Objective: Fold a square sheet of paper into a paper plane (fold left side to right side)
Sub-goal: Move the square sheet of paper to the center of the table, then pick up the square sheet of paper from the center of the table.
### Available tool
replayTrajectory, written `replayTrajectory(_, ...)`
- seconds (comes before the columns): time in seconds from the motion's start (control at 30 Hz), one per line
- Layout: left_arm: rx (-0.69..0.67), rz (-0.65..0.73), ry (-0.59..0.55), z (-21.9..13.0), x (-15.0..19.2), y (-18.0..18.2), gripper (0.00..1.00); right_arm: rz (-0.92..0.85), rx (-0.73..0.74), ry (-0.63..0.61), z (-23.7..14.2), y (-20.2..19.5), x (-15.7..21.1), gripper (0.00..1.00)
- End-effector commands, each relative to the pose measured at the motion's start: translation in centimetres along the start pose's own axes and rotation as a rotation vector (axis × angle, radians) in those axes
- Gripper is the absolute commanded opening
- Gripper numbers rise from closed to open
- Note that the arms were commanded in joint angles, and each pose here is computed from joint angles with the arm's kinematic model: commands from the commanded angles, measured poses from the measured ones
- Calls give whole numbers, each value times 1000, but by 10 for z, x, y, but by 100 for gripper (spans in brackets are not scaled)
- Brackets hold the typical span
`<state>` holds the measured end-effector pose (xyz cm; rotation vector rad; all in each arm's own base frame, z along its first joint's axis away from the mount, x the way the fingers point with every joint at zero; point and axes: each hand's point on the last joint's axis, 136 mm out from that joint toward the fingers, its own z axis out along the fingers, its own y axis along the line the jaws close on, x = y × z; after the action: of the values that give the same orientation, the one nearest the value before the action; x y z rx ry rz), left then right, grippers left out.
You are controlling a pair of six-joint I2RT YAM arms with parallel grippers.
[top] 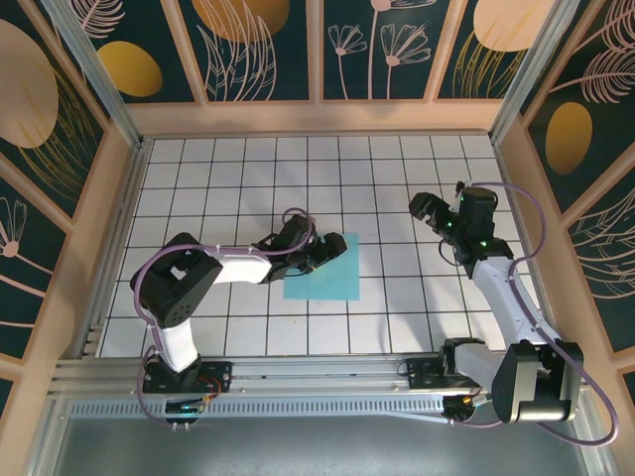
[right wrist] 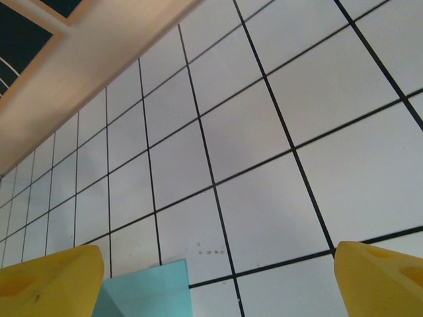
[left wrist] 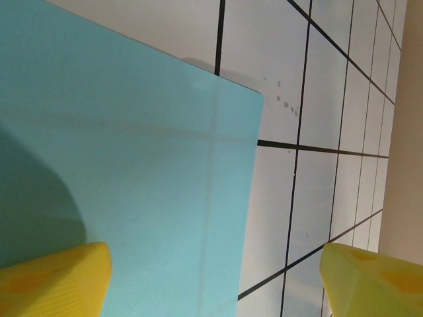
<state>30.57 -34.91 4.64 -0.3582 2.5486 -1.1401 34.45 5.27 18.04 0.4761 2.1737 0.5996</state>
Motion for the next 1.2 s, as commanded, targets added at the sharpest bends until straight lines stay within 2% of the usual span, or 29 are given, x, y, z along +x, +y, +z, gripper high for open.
replayTrajectory(0.0, -58, -38, 50, 4, 11, 10, 83, -27, 6, -11, -2, 6, -9, 90)
replayTrajectory(0.13, -31, 9, 0, -11, -6, -13, 85, -43, 10, 20, 1, 7, -6, 90)
replayTrajectory(0.27, -11, 37, -86, -42, -27, -19, 86, -89, 35, 76, 7, 11, 3, 89)
replayTrajectory(0.4, -33, 53, -103, -62, -33, 6, 84, -197, 81, 150, 23, 27, 22, 88)
replayTrajectory(0.6, -57, 85, -45, -75, -16, 33, 64, -341, 125, 281, 54, 57, 66, 92)
replayTrajectory(0.9, -108, 91, 45, -72, 10, 65, 33, -515, 185, 453, 103, 83, 147, 97)
replayTrajectory(1.03, -160, 100, 48, -71, 12, 77, 26, -556, 198, 503, 117, 88, 172, 97)
replayTrajectory(1.17, -163, 99, 74, -67, 17, 83, 24, -575, 216, 535, 127, 86, 188, 97)
